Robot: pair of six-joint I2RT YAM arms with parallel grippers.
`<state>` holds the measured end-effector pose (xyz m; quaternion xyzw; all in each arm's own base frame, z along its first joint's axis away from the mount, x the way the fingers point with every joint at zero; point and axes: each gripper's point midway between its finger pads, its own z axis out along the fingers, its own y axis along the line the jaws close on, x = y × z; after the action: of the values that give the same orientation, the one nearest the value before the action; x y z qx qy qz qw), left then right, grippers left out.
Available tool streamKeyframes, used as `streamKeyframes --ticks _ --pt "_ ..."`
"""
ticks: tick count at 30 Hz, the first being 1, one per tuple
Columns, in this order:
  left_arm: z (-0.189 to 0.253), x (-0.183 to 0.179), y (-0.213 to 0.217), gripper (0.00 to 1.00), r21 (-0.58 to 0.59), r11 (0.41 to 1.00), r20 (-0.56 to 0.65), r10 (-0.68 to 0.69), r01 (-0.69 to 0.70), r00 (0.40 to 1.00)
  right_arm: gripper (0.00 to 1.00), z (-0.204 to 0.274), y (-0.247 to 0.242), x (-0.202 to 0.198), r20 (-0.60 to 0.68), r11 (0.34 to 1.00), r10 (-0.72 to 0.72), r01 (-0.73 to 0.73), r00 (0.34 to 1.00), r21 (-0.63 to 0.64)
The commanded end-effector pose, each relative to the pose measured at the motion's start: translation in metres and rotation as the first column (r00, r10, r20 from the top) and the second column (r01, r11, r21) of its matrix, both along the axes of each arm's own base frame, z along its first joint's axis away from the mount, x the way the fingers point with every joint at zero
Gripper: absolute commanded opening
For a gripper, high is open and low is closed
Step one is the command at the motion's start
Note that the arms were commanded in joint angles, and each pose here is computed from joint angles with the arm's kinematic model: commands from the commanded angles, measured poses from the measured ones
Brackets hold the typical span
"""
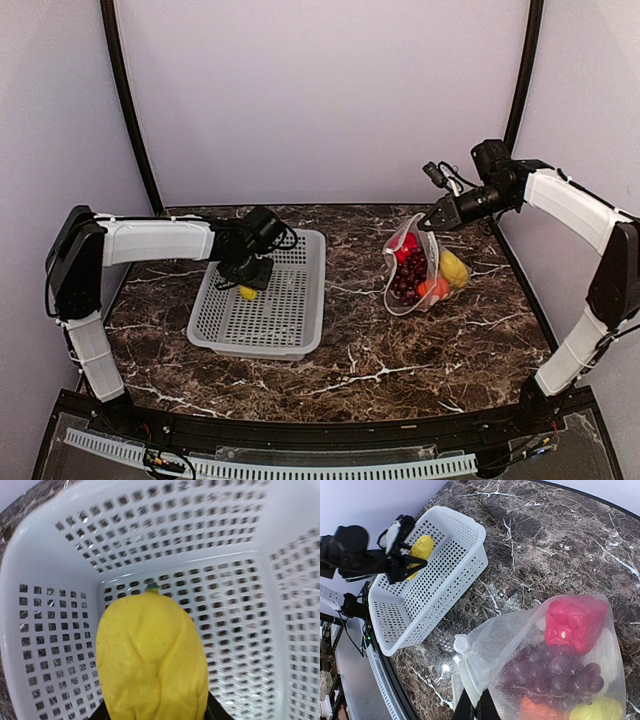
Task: Place the food in the zip-top bag and seal the zipper
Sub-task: Pick up the fake fruit from the bin, then place the fake fruit in the zipper food storage bag.
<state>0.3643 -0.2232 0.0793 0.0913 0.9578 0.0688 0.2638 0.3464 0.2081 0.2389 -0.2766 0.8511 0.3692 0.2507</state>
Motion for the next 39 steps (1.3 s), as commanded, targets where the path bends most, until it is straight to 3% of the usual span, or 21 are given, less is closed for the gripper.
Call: streamKeyframes --ticks 1,2,4,5,10,14,17,21,27,35,39 --pt "0.111 -0.022 -0.066 0.37 -0.274 0.947 0.195 -0.117 0.169 0.974 0.00 0.008 0.003 -0.001 0.028 1.000 0.006 -0.007 1.000 0.015" --pt "0.117 -0.028 -0.078 0.37 -0.324 0.923 0.204 -0.145 0.206 0.968 0.00 0.006 0.003 -0.001 0.024 1.000 0.006 -0.006 1.000 0.013" --pt "0.144 -0.046 -0.118 0.36 -0.484 0.810 0.260 -0.229 0.331 0.938 0.00 0.005 0.002 -0.002 0.016 1.000 0.005 -0.005 1.000 0.010" --pt "0.168 -0.059 -0.144 0.35 -0.573 0.710 0.313 -0.272 0.409 0.910 0.00 0.004 0.002 -0.002 0.012 1.000 0.004 -0.004 1.000 0.007" --pt "0.207 -0.116 -0.229 0.35 -0.689 0.399 0.439 -0.435 0.605 0.786 0.00 0.005 0.002 -0.005 0.007 1.000 0.004 -0.004 1.000 0.006" --pt "0.197 -0.150 -0.280 0.34 -0.729 0.270 0.401 -0.575 0.628 0.713 0.00 0.009 0.000 -0.009 0.004 1.000 0.005 -0.005 1.000 0.006" --pt "0.195 -0.162 -0.306 0.33 -0.747 0.223 0.387 -0.619 0.626 0.684 0.00 0.010 0.000 -0.011 0.004 1.000 0.008 -0.008 1.000 0.003" --pt "0.173 -0.165 -0.328 0.33 -0.789 0.231 0.319 -0.639 0.570 0.700 0.00 0.014 0.000 -0.013 0.013 1.000 0.009 -0.009 1.000 0.007" --pt "0.146 -0.150 -0.343 0.33 -0.839 0.285 0.233 -0.580 0.463 0.780 0.00 0.017 0.001 -0.015 0.015 1.000 0.014 -0.014 1.000 0.023" --pt "0.117 -0.107 -0.342 0.32 -0.857 0.403 0.150 -0.400 0.321 0.904 0.00 0.022 0.005 -0.021 0.013 0.998 0.034 -0.034 0.999 0.054" --pt "0.107 -0.080 -0.343 0.30 -0.884 0.397 0.119 -0.317 0.246 0.941 0.00 0.026 0.007 -0.026 0.016 0.996 0.047 -0.048 0.999 0.071"
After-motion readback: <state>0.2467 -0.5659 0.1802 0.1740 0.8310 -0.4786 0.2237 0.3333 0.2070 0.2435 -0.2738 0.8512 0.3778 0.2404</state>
